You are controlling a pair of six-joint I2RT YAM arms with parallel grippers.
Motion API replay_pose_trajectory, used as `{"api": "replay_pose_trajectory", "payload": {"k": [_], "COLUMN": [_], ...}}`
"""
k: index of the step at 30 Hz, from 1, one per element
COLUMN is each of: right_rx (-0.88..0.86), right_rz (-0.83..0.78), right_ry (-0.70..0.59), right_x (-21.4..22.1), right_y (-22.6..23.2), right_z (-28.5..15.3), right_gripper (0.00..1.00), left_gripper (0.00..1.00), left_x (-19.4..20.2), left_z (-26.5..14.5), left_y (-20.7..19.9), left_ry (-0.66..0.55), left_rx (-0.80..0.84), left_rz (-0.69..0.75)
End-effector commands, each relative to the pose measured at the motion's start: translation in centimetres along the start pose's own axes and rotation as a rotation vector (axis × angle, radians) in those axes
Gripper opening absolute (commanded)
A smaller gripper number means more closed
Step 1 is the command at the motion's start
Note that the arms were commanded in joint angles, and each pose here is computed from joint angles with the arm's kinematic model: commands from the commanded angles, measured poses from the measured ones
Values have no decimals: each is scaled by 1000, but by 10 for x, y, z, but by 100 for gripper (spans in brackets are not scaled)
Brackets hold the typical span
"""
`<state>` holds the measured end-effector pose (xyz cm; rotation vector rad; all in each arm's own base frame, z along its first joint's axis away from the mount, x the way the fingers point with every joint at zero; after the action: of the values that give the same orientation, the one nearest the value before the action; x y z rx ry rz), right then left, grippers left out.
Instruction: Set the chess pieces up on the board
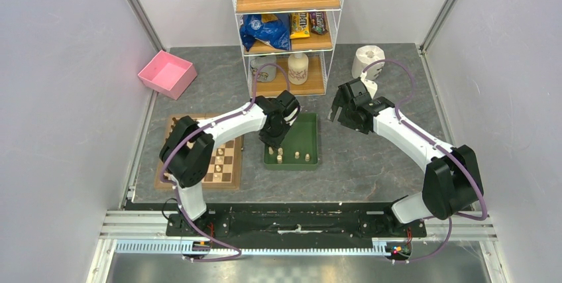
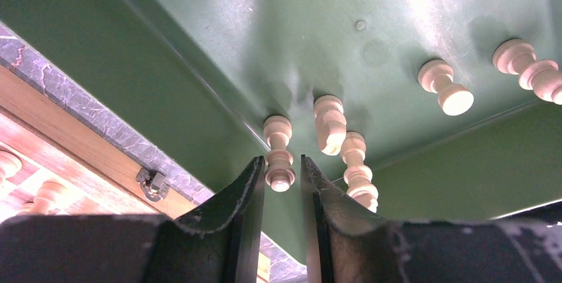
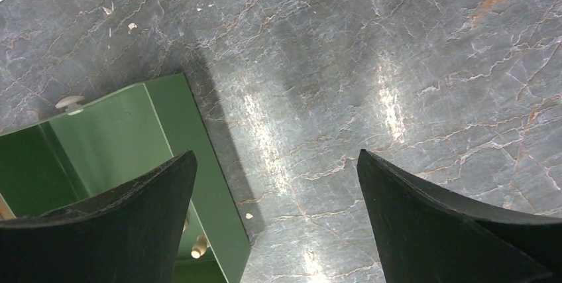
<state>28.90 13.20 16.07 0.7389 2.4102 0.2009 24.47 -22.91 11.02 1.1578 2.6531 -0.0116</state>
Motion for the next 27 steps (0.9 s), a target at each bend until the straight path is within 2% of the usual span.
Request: {"api": "replay_pose_trajectory", "payload": {"k": [1,11,18,22,27], "right_rx": [-30,-32,-35,-33,-33], "right_rz": [10,9,6,9,8], "right_ry": [-32,-28,-27,-27,-25], "right_x": [-9,-9,-10,-9,-9], "right_y": [5,7,7,7,7], "right_z": [-5,-5,-5,-5,-5], "right_gripper": [99,99,99,99,99], "left_gripper": [32,32,14,10,6], "left_x": [-8,-6,-14,-22,-25], "left_z": [-4,-3,-15,-36,-59], "left_y": [1,2,4,6,12], "left_ry": [-15,-4,-49,-118,-148], "left_rx": [-2,-20,-31,-42,-78], "left_rz": [42,32,10,-15,-35]}}
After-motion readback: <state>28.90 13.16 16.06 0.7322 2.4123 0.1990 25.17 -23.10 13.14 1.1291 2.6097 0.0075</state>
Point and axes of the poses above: each gripper's point midway between its finger pads, its own z axis out along the fingers, its own y axis along the line the jaws close on, x = y × z, the point moved 6 cm from there along -z, back along the fingers, and after that the axes turned 12 degrees about z, right-handed, at the moved point
